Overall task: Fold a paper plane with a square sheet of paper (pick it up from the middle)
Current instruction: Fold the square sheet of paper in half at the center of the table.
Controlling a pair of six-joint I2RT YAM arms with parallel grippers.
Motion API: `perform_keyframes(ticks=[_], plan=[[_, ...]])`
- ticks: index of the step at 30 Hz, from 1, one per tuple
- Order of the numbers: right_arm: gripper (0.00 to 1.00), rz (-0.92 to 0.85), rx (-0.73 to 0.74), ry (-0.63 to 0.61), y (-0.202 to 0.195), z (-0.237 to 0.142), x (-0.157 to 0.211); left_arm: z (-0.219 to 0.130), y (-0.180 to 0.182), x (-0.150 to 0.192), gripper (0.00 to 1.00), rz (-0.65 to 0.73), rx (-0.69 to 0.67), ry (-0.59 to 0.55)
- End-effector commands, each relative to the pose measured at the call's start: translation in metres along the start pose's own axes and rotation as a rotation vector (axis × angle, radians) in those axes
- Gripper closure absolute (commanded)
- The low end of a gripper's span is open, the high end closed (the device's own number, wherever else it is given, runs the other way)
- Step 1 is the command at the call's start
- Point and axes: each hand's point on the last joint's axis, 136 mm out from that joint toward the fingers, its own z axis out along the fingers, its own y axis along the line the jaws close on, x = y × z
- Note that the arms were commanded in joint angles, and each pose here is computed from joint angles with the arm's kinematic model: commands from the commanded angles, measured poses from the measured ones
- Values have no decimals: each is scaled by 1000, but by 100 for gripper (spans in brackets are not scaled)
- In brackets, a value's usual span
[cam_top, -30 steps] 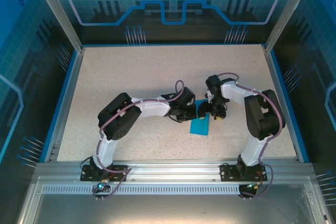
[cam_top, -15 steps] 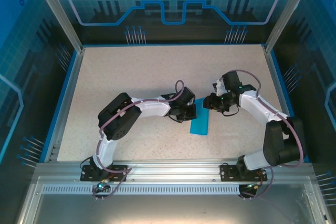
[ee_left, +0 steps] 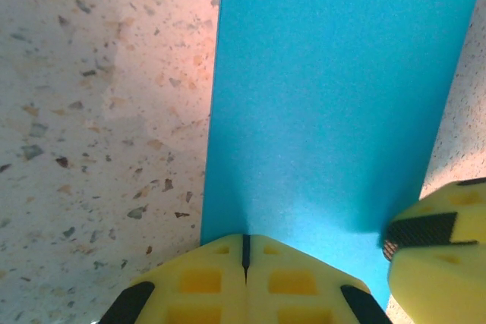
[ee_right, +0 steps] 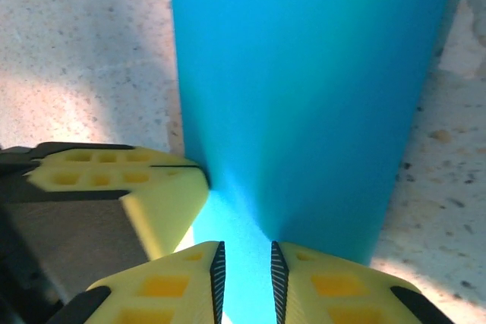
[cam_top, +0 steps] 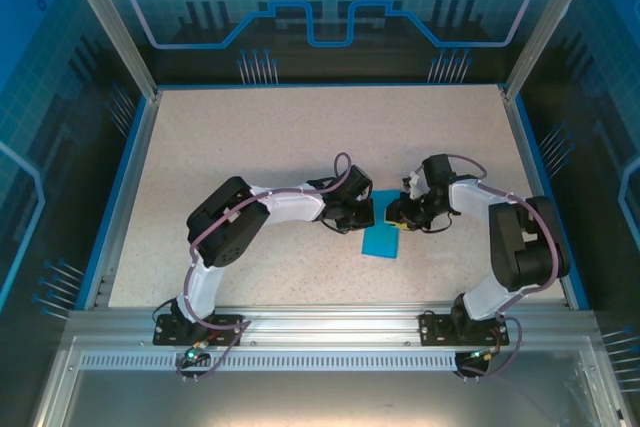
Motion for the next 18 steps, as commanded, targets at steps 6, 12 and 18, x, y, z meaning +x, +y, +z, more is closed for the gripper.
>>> perform_keyframes(ticks=[6, 12, 18], plan=[[71, 63, 47, 38, -23, 10, 9, 14, 24, 17, 100, -8, -89, 66], [71, 117, 109, 33, -27, 8, 6, 14, 24, 18, 100, -9, -89, 69], [71, 108, 153, -7, -25, -3, 2, 14, 23, 18, 100, -5, -85, 72]])
